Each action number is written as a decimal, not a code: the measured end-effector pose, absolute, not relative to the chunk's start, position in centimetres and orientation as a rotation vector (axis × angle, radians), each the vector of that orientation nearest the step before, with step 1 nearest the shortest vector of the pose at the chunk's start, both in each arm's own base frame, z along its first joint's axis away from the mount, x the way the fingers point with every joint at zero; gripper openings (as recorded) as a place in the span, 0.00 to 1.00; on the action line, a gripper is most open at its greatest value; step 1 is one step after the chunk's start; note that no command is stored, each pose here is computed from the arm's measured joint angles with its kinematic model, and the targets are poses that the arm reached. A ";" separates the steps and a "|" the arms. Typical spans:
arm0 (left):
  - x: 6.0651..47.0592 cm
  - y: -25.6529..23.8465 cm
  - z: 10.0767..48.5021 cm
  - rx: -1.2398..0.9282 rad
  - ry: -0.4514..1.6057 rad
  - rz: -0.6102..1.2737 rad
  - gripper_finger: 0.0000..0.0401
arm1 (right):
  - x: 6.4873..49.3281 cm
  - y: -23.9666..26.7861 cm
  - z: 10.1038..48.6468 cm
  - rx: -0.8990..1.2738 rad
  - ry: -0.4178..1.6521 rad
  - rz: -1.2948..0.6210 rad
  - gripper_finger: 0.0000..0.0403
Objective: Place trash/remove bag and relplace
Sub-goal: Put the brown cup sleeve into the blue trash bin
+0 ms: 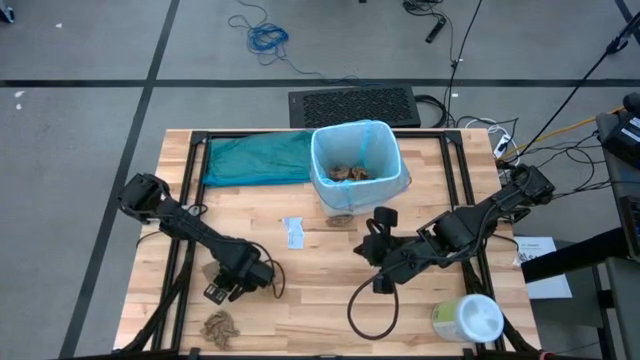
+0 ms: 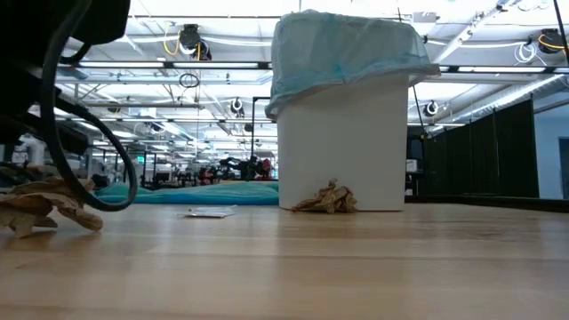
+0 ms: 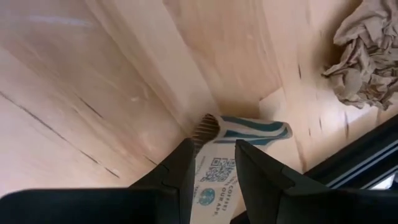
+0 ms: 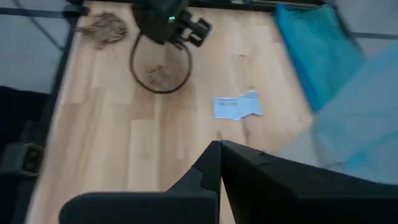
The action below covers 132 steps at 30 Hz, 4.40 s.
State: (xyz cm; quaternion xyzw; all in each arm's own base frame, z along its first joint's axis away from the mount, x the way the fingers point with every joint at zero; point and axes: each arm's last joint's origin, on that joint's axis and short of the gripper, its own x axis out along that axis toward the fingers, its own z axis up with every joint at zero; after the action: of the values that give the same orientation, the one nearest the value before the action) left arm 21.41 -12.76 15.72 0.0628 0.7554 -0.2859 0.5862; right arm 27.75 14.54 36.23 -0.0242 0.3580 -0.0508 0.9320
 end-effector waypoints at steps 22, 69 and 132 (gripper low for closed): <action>20.6 -12.8 14.6 0.074 1.783 -0.720 0.27 | 27.9 14.7 36.3 -0.022 0.731 -0.061 0.00; 20.8 -15.1 19.8 0.327 1.846 -0.485 0.00 | 27.9 14.7 36.3 -0.033 0.730 -0.059 0.00; 39.1 7.8 40.6 0.546 0.436 0.120 0.05 | 26.2 17.1 36.6 -0.169 0.634 -0.160 0.00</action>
State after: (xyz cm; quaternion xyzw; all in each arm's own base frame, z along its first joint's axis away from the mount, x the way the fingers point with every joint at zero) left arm 39.06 7.80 40.62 0.2673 0.2133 0.0587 0.9379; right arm 26.21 17.06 36.57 -0.0829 0.3110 -0.0783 0.9436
